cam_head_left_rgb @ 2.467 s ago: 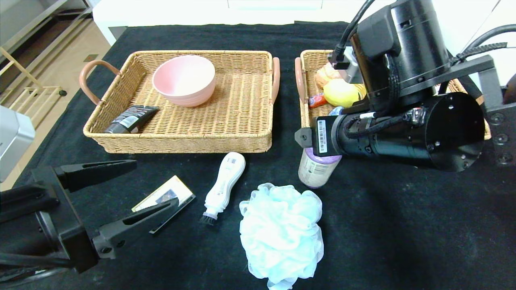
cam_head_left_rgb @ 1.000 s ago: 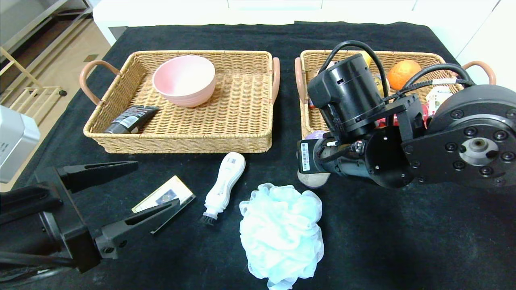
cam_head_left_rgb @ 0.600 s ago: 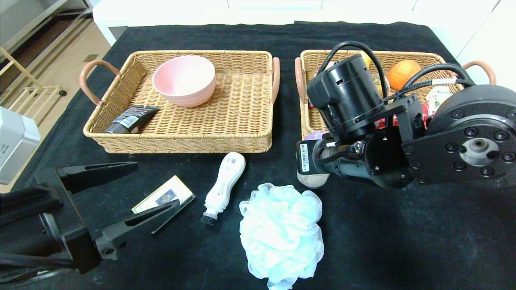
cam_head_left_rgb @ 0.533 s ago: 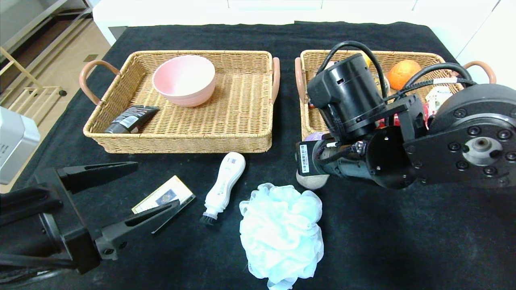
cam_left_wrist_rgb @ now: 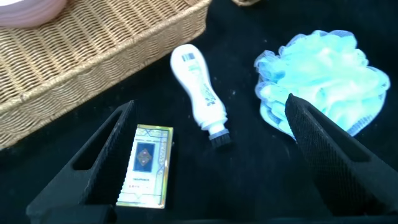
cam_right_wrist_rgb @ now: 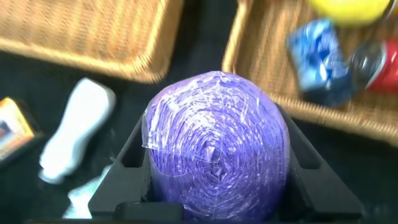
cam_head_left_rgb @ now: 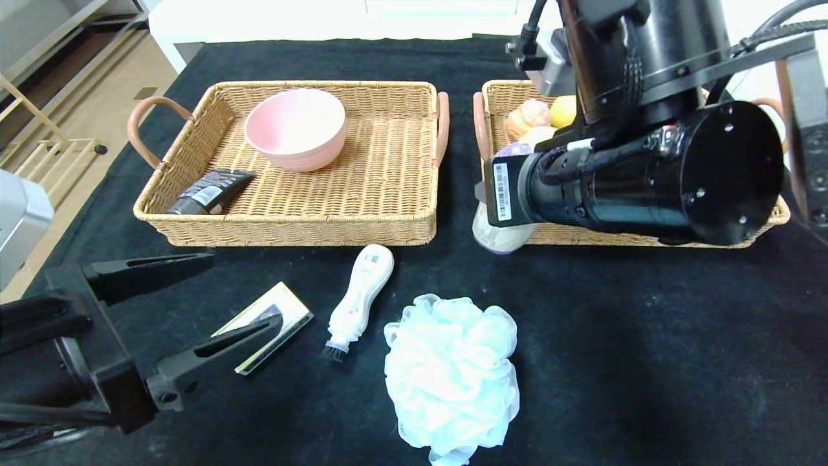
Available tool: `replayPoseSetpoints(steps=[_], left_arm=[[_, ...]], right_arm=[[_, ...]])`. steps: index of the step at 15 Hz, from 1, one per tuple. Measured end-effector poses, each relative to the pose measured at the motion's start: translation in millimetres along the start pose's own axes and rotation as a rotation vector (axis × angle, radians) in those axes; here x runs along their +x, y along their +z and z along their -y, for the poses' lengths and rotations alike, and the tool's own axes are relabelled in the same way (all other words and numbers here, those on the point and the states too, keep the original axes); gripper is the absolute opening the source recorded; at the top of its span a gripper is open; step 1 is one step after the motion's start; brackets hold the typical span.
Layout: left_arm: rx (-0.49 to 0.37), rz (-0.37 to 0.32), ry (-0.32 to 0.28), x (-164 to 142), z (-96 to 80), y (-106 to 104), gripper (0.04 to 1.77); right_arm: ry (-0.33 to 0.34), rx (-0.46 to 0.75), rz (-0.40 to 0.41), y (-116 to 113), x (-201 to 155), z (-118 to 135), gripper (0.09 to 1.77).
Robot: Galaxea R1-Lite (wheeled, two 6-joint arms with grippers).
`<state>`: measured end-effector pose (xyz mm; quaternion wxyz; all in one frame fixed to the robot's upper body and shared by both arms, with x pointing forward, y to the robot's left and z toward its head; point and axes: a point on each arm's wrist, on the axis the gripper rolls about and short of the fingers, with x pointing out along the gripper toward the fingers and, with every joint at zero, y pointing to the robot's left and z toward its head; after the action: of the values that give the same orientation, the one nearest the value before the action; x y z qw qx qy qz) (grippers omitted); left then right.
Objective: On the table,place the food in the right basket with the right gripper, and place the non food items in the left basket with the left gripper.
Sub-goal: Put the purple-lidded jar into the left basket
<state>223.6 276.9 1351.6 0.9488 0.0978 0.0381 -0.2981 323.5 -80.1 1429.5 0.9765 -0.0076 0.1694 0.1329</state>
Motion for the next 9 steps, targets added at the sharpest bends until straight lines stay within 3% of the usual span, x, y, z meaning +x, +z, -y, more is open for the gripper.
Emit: replayPoseSetpoints(steps=[5,9], left_arm=[[-0.002,0.008,0.02,-1,-3.6,3,1.72],[-0.007,0.02,0.02,-2,-4.1,6,1.72]], right_arm=[[0.116,0.016,0.223,32,8,-19,1.0],[0.229,0.03,0.303,33,21,-34,1.0]])
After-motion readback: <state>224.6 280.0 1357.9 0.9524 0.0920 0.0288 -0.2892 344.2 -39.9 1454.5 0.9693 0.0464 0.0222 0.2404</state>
